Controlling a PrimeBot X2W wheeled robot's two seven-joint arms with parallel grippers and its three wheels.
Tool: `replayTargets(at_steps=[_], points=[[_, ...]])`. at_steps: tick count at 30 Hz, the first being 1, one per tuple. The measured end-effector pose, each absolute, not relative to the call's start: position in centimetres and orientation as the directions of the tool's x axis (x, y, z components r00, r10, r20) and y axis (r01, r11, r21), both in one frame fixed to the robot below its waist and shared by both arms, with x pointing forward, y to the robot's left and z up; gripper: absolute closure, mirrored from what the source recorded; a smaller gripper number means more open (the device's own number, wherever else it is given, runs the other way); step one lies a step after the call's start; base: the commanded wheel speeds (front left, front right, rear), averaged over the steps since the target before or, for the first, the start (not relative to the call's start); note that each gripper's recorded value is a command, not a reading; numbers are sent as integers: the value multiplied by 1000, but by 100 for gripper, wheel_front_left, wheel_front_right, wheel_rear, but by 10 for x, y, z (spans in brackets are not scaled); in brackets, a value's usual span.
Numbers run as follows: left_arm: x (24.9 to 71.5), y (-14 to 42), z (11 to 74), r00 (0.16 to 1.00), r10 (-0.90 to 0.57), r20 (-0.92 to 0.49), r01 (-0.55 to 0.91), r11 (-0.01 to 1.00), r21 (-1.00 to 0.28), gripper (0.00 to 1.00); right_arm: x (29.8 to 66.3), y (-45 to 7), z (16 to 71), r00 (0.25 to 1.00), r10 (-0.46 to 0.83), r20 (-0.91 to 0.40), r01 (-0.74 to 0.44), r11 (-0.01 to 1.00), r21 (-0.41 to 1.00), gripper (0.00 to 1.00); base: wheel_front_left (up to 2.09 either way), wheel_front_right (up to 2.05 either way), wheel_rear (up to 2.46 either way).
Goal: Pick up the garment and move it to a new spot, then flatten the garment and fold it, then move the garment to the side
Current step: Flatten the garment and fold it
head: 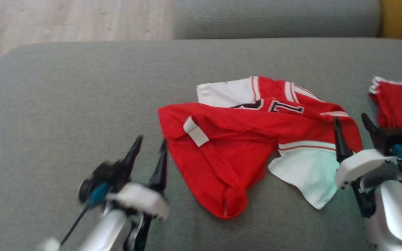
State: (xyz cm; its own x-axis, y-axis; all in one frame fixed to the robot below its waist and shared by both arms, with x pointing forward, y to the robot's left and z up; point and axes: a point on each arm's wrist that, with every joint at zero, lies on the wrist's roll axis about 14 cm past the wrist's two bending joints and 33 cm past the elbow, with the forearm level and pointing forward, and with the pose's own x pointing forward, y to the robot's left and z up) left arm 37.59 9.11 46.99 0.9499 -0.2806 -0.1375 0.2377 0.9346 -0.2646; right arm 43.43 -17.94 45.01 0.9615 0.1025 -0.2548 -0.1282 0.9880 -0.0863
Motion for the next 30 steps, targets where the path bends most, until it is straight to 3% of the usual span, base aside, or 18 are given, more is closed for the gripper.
replayTargets(at_steps=[7,14,28,29,30], points=[[415,53,453,896,-392,-206,344,909,-235,0,430,-174,469,976,106,-189,-120,991,-66,0,0,0,0],[433,23,425,840,-468,-276,408,879,-246,0,421,-189,461,975,61,-213,-78,994,-71,0,0,0,0],[451,33,404,854,-411,-320,343,906,-248,0,419,-202,454,973,16,-232,-31,997,-63,0,0,0,0],[451,33,404,854,-410,-320,341,906,-250,27,419,-202,454,973,16,-232,-32,998,-63,0,0,0,0],[451,33,404,854,-409,-321,339,906,-251,68,419,-201,454,973,17,-232,-32,998,-62,0,0,0,0]])
